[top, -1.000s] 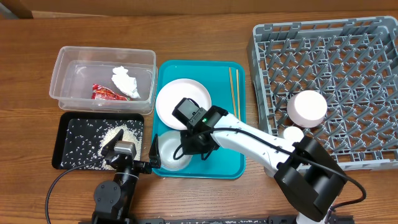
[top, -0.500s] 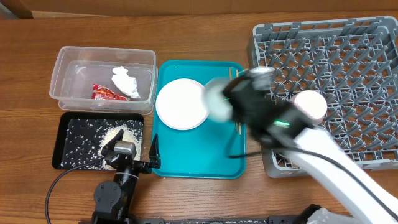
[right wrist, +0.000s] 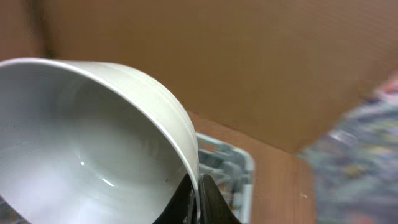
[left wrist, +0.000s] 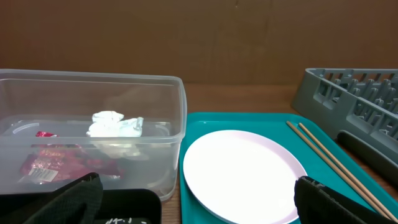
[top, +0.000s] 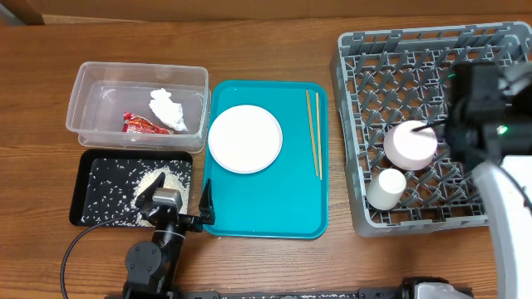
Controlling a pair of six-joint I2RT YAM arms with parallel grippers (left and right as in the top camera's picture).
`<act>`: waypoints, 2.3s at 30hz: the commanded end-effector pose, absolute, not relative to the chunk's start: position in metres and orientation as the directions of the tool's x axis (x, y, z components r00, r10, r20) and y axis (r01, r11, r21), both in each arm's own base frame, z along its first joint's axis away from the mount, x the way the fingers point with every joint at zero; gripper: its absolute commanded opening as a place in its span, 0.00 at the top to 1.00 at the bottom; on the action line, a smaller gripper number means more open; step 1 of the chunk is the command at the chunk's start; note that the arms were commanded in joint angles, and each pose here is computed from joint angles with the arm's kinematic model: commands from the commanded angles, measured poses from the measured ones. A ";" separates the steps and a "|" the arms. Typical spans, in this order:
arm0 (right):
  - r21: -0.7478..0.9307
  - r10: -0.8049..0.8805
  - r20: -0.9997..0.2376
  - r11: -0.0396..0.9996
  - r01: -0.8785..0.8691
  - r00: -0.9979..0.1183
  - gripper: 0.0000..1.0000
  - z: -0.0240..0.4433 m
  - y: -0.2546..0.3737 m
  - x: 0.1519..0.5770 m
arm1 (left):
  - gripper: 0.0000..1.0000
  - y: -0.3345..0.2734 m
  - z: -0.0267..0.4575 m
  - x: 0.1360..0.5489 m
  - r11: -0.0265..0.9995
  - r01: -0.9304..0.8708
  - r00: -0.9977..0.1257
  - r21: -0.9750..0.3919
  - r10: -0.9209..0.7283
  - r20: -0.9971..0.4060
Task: Sort waste into correct bins and load items into the dishwasher
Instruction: 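Grasp the small white bowl and place it in the dish rack, then reach the right gripper to the white plate and grasp its edge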
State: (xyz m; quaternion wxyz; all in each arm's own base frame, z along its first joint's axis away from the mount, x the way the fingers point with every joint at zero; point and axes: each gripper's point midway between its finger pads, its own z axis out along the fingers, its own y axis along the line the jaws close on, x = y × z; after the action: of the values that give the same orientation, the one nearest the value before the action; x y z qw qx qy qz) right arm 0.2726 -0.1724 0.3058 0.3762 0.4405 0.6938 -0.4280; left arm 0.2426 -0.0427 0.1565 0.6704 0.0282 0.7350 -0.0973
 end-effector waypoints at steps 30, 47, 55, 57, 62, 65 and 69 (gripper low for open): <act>-0.749 0.210 -0.555 0.294 0.593 -0.805 0.82 0.169 -0.158 0.335 | 0.00 -0.043 0.156 0.242 0.979 0.181 -0.091 -0.096 -0.080 -0.993; -0.409 0.196 -0.533 0.792 0.453 -0.823 0.55 0.193 0.004 0.342 | 0.00 -0.043 0.156 0.242 0.979 0.181 -0.091 -0.096 -0.080 -0.993; 0.150 -0.038 -0.382 0.983 -0.103 -0.924 0.60 0.168 0.205 0.331 | 0.00 -0.043 0.156 0.242 0.979 0.181 -0.091 -0.096 -0.080 -0.993; 0.241 -0.065 -0.408 0.954 -0.177 -0.911 0.55 0.173 0.239 0.331 | 0.00 -0.043 0.156 0.242 0.979 0.181 -0.091 -0.096 -0.080 -0.993; 0.229 -0.030 -0.435 0.963 -0.142 -0.900 0.52 0.150 0.263 0.343 | 0.00 -0.043 0.156 0.242 0.979 0.181 -0.091 -0.096 -0.080 -0.993; 0.205 -0.001 -0.408 0.974 -0.092 -0.913 0.52 0.118 0.265 0.353 | 0.00 -0.043 0.156 0.242 0.979 0.181 -0.091 -0.096 -0.080 -0.993; 0.175 -0.013 -0.371 0.981 -0.084 -0.929 0.53 0.072 0.273 0.363 | 0.00 -0.043 0.156 0.242 0.979 0.181 -0.091 -0.096 -0.080 -0.993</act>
State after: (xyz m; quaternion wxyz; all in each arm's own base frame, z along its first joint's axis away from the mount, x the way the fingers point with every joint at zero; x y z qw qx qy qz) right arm 0.3615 0.2760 0.1144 0.2167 -0.0386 0.9682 0.1192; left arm 0.2426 -0.0427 0.1565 0.6704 0.0282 0.7350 -0.0973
